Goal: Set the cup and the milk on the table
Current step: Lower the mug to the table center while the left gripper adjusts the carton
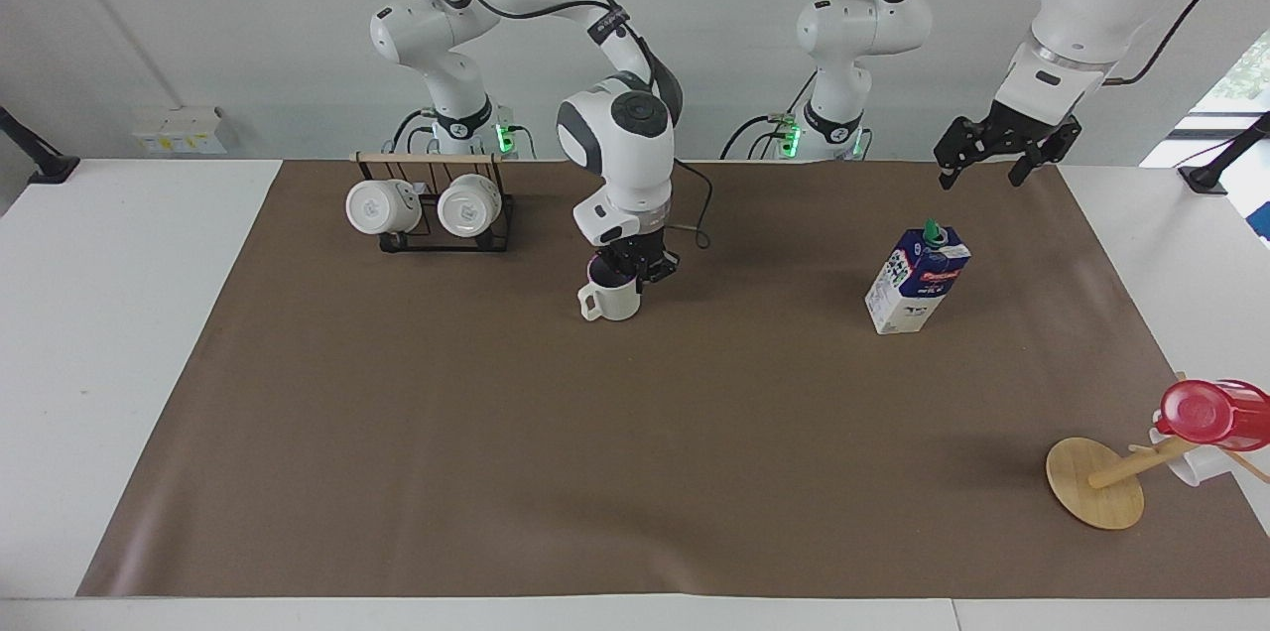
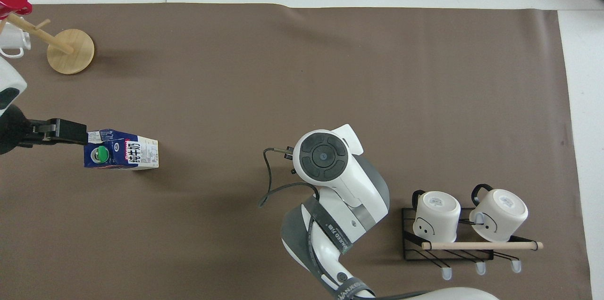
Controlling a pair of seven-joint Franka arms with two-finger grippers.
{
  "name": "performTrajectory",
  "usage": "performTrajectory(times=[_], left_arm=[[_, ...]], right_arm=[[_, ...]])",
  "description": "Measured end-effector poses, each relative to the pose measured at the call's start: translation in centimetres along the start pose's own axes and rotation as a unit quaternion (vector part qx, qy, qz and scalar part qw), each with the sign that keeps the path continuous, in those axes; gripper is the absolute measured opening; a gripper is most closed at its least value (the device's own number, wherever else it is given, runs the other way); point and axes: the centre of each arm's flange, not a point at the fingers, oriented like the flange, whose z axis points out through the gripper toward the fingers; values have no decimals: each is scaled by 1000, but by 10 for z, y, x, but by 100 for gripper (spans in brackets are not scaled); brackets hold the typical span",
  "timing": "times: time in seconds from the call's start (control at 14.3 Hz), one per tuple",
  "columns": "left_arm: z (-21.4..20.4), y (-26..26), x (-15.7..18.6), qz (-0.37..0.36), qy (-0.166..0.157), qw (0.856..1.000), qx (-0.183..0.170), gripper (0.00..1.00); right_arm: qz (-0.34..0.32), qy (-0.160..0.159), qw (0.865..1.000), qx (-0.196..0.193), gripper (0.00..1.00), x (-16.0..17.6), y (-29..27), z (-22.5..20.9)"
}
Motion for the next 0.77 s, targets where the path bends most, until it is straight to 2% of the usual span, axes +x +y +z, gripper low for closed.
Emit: performTrajectory(times=[0.28,0.49,0.56,0.77], left_arm=[[27,0,6,16,13,1000,-1,100],[37,0,8,20,20,1000,-1,100],[43,0,8,21,21,1000,-1,100],[62,0,8,23,20,1000,-1,100]], right_arm=[[5,4,1000,4,57,6,3,-2],[3,23,999,28,92,22,10,-36],[-1,32,999,37,99,30,17,-54],[-13,41,998,44,100,40,41,-99]])
